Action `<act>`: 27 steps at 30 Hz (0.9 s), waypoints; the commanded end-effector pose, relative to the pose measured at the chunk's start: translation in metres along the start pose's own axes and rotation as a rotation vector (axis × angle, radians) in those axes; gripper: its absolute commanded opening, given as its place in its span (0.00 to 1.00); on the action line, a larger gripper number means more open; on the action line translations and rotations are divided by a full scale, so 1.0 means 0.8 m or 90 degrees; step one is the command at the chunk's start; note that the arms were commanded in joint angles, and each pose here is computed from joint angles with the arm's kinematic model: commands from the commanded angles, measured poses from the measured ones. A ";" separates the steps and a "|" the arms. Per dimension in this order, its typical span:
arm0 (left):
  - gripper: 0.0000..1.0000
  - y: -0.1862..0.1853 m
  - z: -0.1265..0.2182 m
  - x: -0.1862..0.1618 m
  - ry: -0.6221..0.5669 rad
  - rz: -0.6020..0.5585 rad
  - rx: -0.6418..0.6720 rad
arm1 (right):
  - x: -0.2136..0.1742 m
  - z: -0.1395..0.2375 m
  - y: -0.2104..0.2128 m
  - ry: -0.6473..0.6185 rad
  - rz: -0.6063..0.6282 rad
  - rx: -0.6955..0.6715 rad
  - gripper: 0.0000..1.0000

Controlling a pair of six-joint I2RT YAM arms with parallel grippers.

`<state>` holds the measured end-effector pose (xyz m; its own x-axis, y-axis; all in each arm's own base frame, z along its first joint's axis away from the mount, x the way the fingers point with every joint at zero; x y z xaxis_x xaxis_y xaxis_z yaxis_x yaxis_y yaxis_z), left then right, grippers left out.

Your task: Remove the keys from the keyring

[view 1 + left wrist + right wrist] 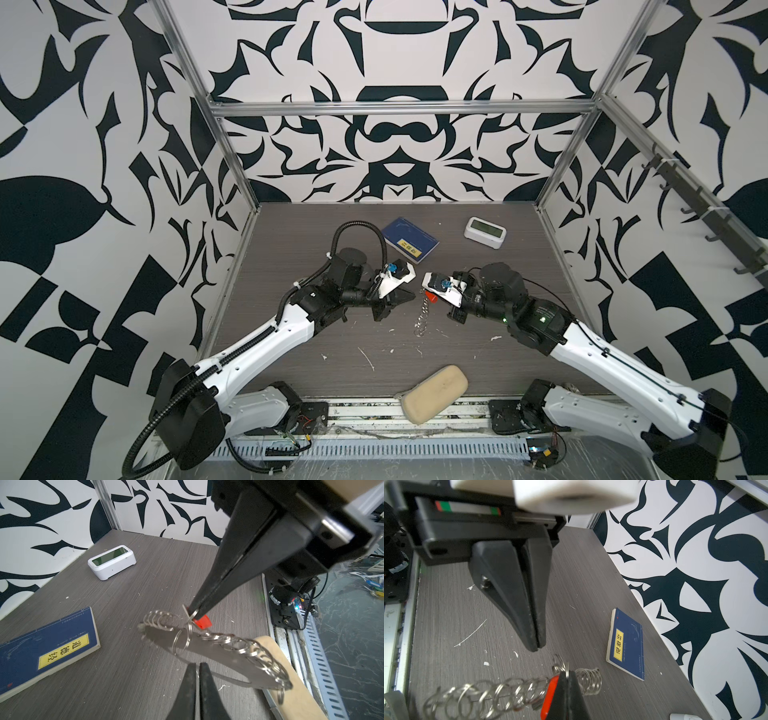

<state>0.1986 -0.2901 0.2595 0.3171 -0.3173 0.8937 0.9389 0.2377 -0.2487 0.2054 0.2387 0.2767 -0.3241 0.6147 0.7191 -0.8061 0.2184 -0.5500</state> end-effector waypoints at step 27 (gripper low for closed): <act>0.24 0.009 0.029 0.017 -0.054 -0.018 0.108 | 0.042 0.005 -0.020 -0.124 -0.053 -0.037 0.00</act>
<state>0.2130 -0.2751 0.2754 0.2892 -0.2635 0.9203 0.9028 0.3948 -0.1707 0.2027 0.2496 0.2822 -0.2933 0.5043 0.8122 -0.8400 0.2697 -0.4708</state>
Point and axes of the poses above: each gripper's point midway between its finger pads, its own z axis back along the fingers, its own y axis along the line the jaws close on, x = y × z, the point moved 3 cm from there along z, back along the fingers, and after that the axes turned 15 degrees about z, right-handed, at the moved point
